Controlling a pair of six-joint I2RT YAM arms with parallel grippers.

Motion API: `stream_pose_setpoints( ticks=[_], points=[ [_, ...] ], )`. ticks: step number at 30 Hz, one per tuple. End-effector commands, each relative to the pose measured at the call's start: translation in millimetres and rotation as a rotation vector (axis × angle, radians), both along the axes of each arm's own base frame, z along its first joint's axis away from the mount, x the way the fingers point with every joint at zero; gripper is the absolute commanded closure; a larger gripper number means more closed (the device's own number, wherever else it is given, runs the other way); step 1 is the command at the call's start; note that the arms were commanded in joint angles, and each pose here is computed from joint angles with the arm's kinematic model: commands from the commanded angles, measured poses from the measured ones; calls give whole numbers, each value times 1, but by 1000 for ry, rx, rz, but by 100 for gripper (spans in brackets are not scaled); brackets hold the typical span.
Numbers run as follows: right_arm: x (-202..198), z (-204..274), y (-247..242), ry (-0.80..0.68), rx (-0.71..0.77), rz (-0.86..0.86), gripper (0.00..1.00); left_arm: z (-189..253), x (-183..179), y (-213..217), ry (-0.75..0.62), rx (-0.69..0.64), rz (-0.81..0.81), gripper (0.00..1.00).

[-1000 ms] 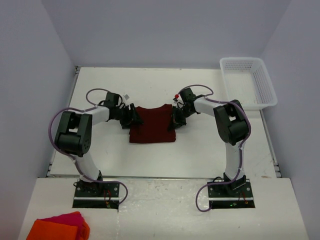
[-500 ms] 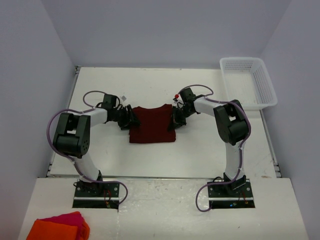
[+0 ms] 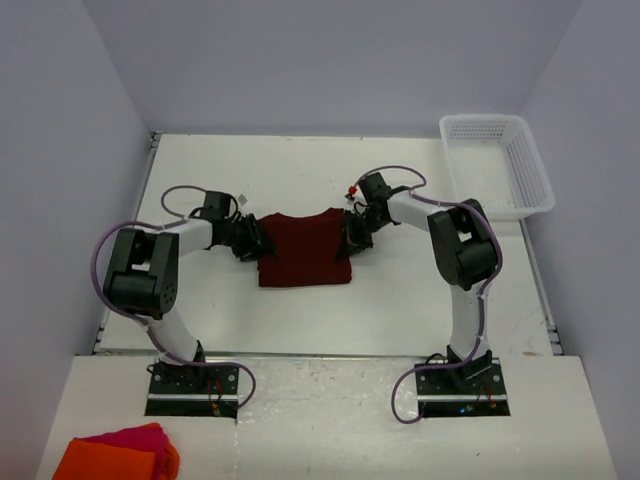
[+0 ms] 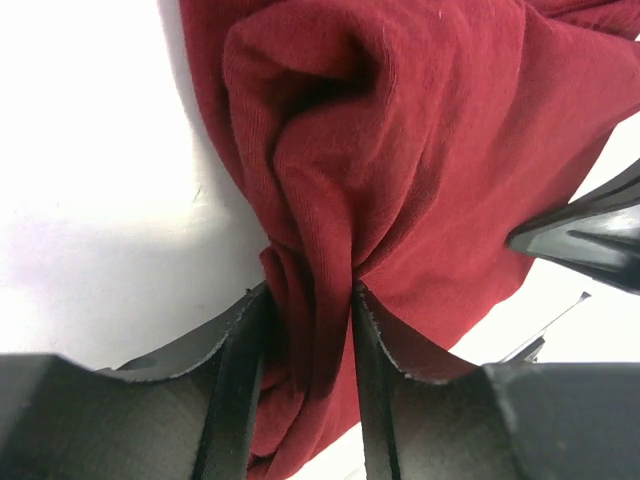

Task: Fold and stack the t-shirts
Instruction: Put the neatly folded tshirt into the corner of the board with the left arm

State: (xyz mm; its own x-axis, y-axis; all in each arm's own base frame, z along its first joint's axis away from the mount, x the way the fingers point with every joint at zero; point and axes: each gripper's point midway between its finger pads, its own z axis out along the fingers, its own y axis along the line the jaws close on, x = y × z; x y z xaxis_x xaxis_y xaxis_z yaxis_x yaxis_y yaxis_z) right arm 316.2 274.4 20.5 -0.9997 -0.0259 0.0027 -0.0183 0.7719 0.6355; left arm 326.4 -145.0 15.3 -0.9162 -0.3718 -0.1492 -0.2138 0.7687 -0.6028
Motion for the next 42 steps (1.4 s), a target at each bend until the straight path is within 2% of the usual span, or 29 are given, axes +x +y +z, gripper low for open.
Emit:
stream_pose_setpoints(
  ticks=[1, 6, 9, 13, 17, 24, 31, 42],
  points=[
    [24, 39, 5, -140, 18, 53, 100, -48, -52, 44, 180, 238, 24, 58],
    [41, 62, 16, -164, 54, 100, 100, -31, -46, 44, 127, 240, 26, 52],
    [48, 63, 21, -173, 62, 108, 100, -7, -37, 56, 35, 305, 57, 49],
    [57, 52, 17, -140, -2, 106, 100, 24, -28, 58, -43, 328, 79, 49],
    [67, 26, 19, -96, -35, 98, 100, 51, -28, 36, -97, 291, 23, 49],
    [74, 13, 26, -35, -24, 84, 100, 84, -37, 6, -168, 254, -56, 50],
    [78, 12, 15, 13, -46, 23, 100, 73, -43, 6, -138, 275, -89, 50],
    [80, 10, 14, 44, -48, 4, 100, 43, -31, -14, -97, 212, -154, 54]
  ],
)
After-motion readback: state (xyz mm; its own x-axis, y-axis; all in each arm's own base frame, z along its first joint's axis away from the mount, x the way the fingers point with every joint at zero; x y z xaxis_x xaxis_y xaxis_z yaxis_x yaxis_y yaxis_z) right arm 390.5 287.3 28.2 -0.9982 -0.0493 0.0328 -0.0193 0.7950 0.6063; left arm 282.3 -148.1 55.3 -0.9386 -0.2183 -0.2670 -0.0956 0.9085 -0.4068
